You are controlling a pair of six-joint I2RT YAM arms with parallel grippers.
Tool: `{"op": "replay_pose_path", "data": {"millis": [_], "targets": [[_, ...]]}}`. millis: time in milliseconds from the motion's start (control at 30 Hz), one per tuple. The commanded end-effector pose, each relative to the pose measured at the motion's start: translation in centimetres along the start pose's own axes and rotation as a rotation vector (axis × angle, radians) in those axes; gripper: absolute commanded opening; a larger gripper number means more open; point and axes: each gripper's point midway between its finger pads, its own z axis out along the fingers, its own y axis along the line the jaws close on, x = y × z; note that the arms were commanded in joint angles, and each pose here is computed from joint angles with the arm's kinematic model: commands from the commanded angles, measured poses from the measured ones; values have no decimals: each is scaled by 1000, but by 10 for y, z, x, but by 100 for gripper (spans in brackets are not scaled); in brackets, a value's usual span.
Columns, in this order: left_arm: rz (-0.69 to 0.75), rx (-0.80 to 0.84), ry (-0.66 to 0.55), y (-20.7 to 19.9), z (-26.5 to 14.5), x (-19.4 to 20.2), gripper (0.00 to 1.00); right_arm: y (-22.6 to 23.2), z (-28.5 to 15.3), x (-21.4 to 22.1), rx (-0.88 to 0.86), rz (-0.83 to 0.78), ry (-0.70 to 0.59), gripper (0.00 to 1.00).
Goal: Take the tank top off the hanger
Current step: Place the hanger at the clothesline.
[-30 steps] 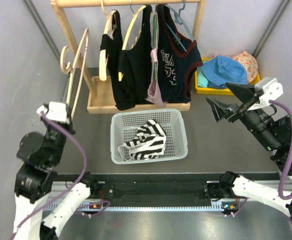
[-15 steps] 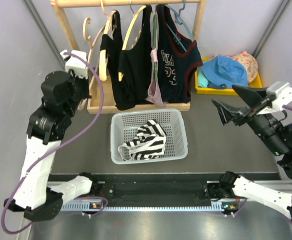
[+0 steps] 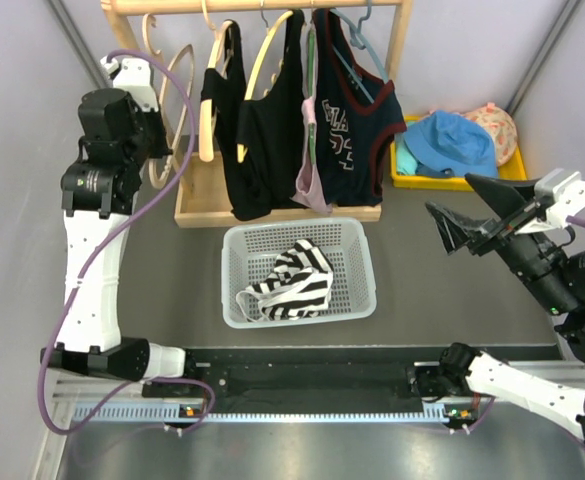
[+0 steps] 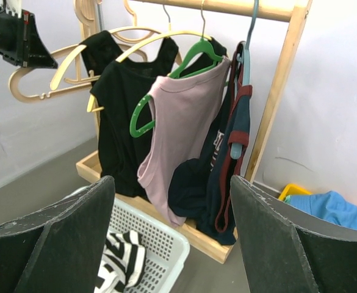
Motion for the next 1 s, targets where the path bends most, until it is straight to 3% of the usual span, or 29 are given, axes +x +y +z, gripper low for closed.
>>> {"op": "replay_pose_path", "data": {"millis": [0,633,967], "targets": [[13,85,-205,-13,-15,-55,0,3,6,1,-3,15,-9,76],[87,115,-371,-18,-16,-101,0,10,13,18,-21,13,37,76],[48,138,-243,-18,-50,-42,0,9,16,22,-15,0,37,76]]}}
